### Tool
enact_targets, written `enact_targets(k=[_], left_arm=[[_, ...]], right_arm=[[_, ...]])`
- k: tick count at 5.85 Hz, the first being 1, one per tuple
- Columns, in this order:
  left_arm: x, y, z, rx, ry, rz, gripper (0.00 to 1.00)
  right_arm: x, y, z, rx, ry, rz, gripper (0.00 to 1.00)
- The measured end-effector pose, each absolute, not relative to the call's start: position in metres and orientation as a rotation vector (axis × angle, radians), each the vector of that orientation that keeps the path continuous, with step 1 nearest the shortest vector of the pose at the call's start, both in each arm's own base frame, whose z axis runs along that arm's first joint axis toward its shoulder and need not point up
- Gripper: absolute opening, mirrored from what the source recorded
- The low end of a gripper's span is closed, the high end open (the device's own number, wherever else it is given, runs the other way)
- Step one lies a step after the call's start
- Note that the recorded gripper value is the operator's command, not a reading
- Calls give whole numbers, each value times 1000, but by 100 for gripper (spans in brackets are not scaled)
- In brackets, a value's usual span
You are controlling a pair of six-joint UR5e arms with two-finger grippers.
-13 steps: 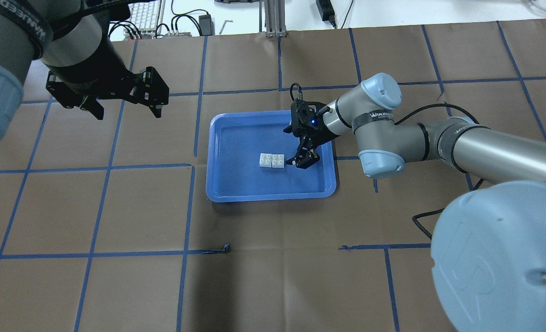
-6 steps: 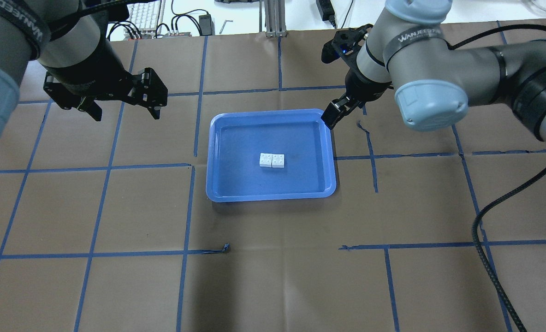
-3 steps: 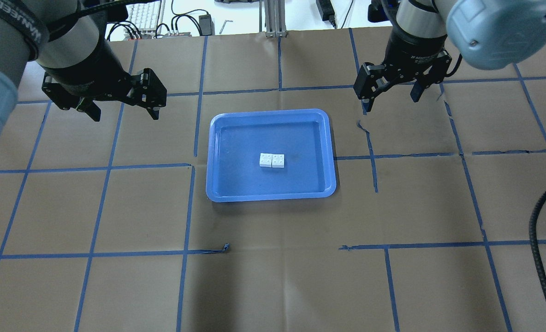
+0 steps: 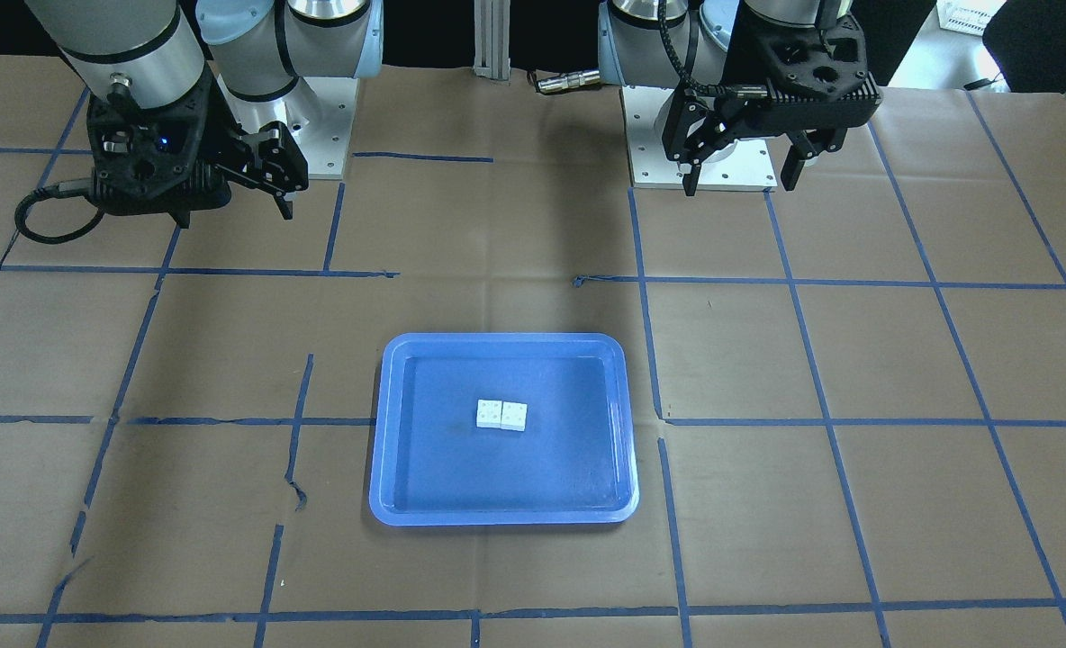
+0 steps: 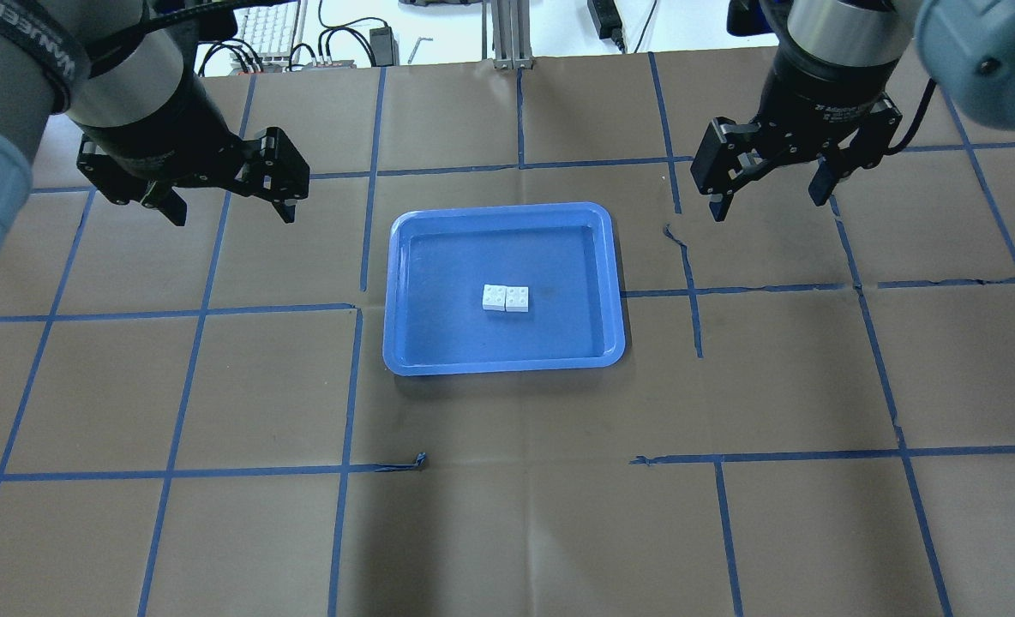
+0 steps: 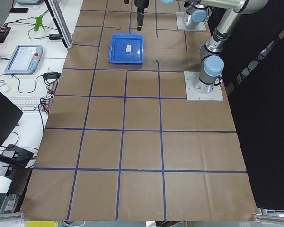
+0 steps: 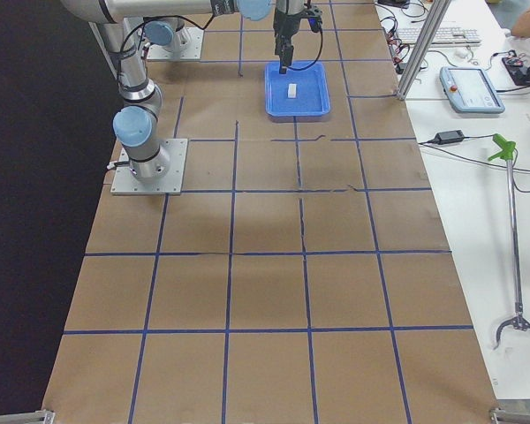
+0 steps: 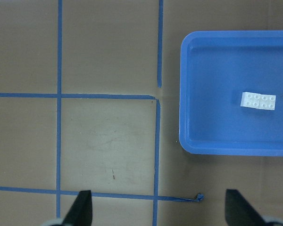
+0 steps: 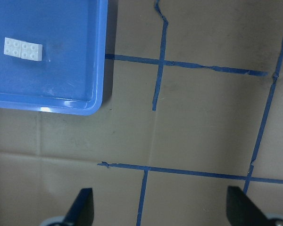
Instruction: Assemble white blocks and place on blue tray
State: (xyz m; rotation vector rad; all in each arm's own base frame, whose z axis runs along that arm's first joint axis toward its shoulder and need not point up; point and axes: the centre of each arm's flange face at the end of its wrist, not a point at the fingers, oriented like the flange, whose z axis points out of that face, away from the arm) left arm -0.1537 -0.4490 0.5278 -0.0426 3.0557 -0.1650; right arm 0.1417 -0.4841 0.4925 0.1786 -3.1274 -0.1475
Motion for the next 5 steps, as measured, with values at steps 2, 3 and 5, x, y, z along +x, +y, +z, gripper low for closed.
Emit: enact_targets(k=[2, 3, 5], left_arm=[[-154, -449, 527, -41, 3056, -164, 99], [-154, -449, 527, -41, 3056, -164, 99], [-154, -448, 527, -41, 3056, -163, 99]], right_arm=[[137, -483, 489, 153, -3130, -151, 99], [137, -483, 489, 152, -3131, -151, 99], [136, -483, 489, 150, -3131, -151, 99]])
